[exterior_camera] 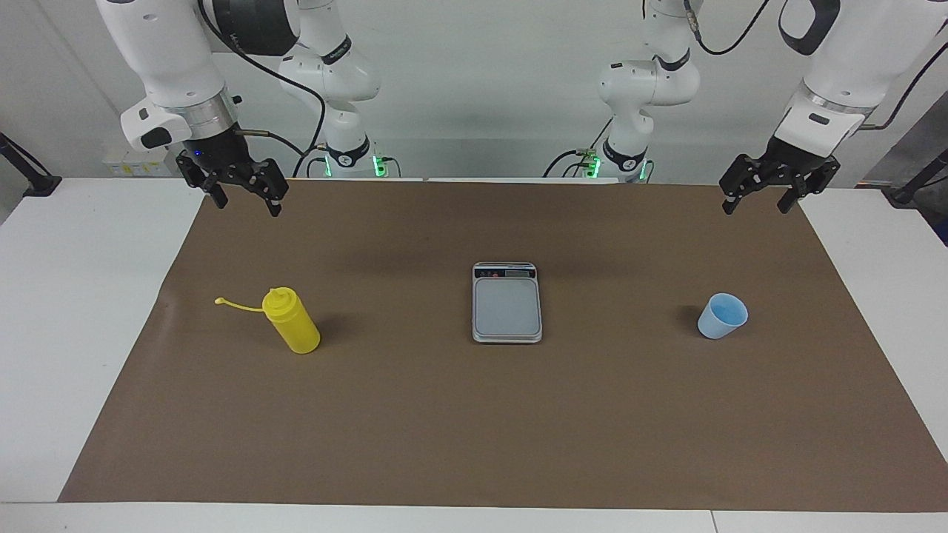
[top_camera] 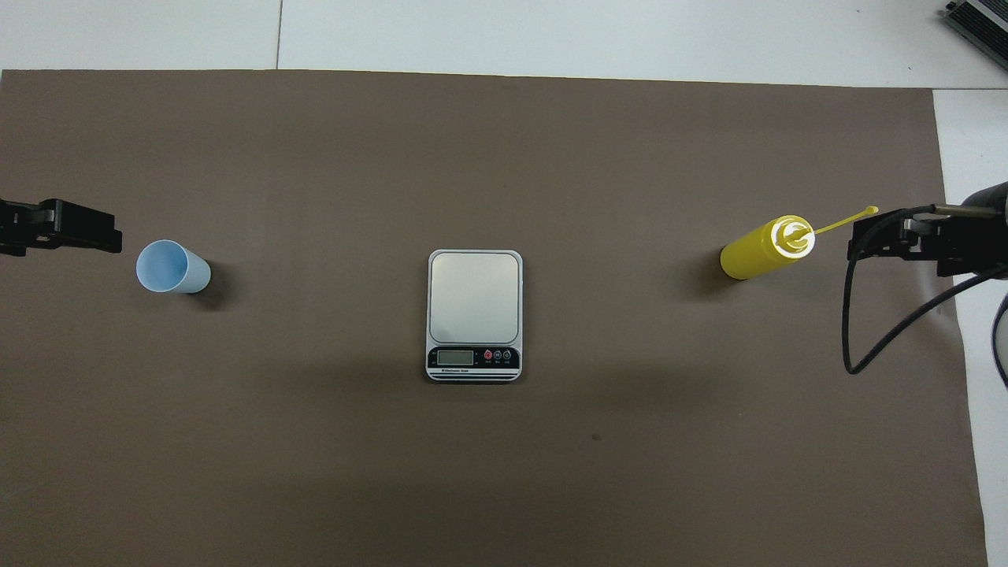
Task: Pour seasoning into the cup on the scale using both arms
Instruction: 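Move the left gripper toward the light blue cup, then grasp the light blue cup with the left gripper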
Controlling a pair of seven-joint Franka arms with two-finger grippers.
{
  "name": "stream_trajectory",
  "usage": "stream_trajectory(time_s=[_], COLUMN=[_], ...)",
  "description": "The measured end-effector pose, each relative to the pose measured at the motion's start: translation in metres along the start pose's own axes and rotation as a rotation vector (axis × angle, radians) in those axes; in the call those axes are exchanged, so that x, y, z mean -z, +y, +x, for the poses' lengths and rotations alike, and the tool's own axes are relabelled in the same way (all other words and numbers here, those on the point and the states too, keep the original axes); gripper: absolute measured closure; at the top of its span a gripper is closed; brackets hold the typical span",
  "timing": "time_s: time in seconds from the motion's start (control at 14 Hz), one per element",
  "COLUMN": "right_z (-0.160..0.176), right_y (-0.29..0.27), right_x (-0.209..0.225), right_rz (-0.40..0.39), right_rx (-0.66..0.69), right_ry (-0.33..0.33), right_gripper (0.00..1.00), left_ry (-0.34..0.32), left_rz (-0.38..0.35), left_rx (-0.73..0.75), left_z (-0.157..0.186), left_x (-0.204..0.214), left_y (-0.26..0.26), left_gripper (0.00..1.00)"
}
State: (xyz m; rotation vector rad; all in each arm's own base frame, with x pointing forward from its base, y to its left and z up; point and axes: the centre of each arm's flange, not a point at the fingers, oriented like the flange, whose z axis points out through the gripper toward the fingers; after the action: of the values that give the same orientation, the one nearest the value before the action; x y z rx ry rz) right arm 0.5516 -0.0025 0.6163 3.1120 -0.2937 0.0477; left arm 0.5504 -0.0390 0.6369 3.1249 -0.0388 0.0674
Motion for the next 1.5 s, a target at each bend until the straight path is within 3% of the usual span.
stream_trajectory(time_s=[0.5,1.0,1.5], right_z=[0.0,0.0,0.0], right_y=[0.0,0.0,0.002], right_x=[-0.001,-0.001,-0.001], right_rz=[0.0,0.0,0.0], right_rx=[0.0,-0.001,-0.003], right_ry=[-0.002,-0.002,-0.002], right_gripper=[0.0,0.0,0.0], left_ry=[0.009,0.06,0.077], left_rz=[0.002,0.005,0.01], left_rx=[0.029,0.052,0.031], left_z=[-0.004,-0.005,0.024], left_x=[-0.014,-0.095,-0.159], left_y=[-0.017,-0.048,-0.06], left_gripper=[0.0,0.0,0.0])
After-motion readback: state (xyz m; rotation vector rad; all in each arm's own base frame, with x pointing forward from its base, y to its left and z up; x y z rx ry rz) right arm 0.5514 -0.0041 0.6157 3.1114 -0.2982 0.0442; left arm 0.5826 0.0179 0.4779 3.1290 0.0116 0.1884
